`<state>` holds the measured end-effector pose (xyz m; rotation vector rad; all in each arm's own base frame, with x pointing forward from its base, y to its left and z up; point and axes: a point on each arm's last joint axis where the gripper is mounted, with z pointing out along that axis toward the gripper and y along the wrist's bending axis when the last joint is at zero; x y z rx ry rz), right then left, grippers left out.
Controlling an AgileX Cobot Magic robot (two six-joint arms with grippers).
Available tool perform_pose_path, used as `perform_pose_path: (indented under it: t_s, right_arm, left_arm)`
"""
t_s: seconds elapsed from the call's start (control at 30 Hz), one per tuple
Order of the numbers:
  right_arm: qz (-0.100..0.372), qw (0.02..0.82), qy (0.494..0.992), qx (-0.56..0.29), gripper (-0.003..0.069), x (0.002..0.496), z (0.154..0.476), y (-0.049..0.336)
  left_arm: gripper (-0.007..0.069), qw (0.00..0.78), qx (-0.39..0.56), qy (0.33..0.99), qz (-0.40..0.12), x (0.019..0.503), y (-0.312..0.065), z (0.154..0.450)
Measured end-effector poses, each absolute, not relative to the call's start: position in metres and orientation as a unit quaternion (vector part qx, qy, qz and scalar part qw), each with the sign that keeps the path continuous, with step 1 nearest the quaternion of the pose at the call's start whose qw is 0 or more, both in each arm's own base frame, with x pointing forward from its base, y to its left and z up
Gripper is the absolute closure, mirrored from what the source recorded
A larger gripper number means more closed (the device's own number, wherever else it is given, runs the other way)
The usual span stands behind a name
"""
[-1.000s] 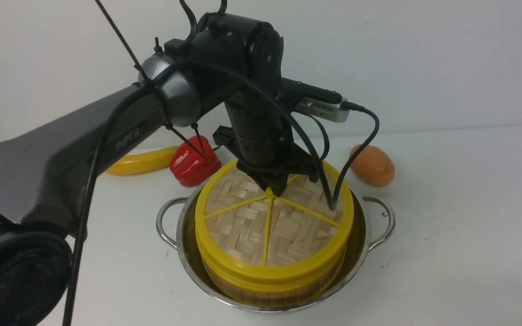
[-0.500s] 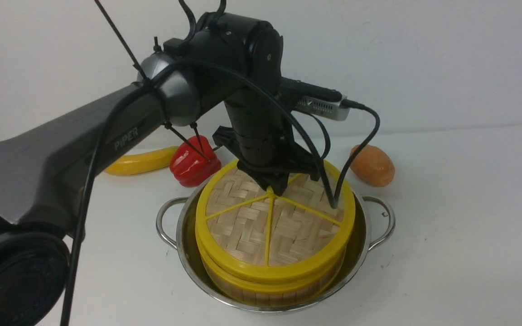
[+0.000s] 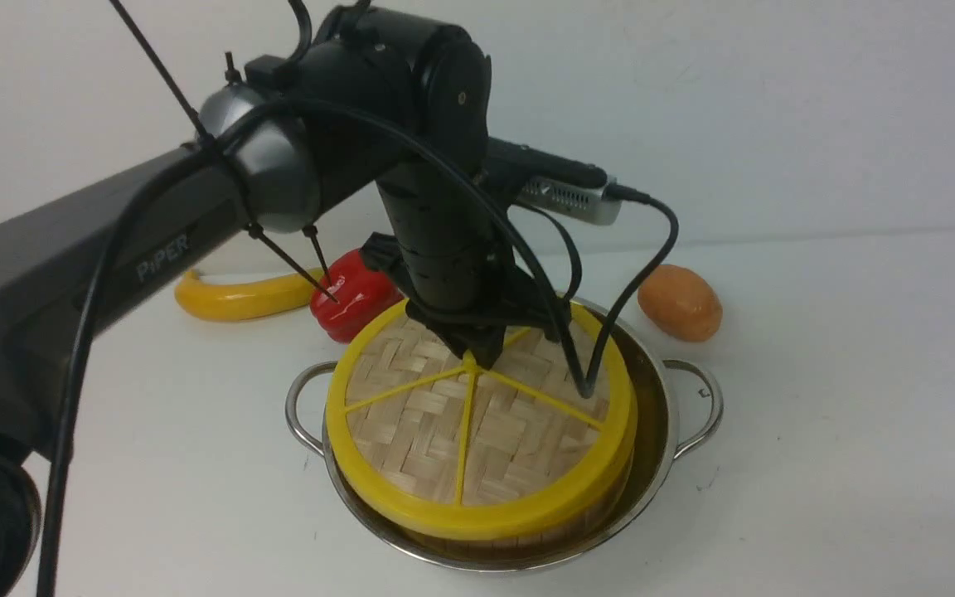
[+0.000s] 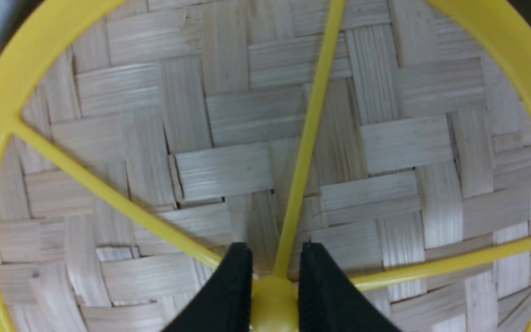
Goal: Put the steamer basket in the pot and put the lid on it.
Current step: Use the left arm to place the steamer lid on the steamer
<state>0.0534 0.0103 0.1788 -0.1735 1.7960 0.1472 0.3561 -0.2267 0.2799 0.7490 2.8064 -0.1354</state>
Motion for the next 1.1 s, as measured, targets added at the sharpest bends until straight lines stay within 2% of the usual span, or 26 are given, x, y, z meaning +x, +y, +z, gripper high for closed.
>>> perform_pose_path:
  t_s: [0.33,0.73,1.1]
  right_arm:
    - [0.075,0.616,0.779,-0.090,0.0418,0.053,0.179,0.012]
    - [0.077,0.616,0.778,-0.092,0.0418,0.053,0.179,0.013]
    - [0.079,0.616,0.778,-0.095,0.0418,0.053,0.179,0.013]
  left_arm:
    - [0.0503,0.118,0.269,0.955,-0.046,0.357,-0.227,0.280]
    - [0.0503,0.102,0.282,0.953,-0.035,0.362,-0.230,0.264]
    - [0.0503,0.124,0.281,0.950,-0.047,0.365,-0.233,0.269]
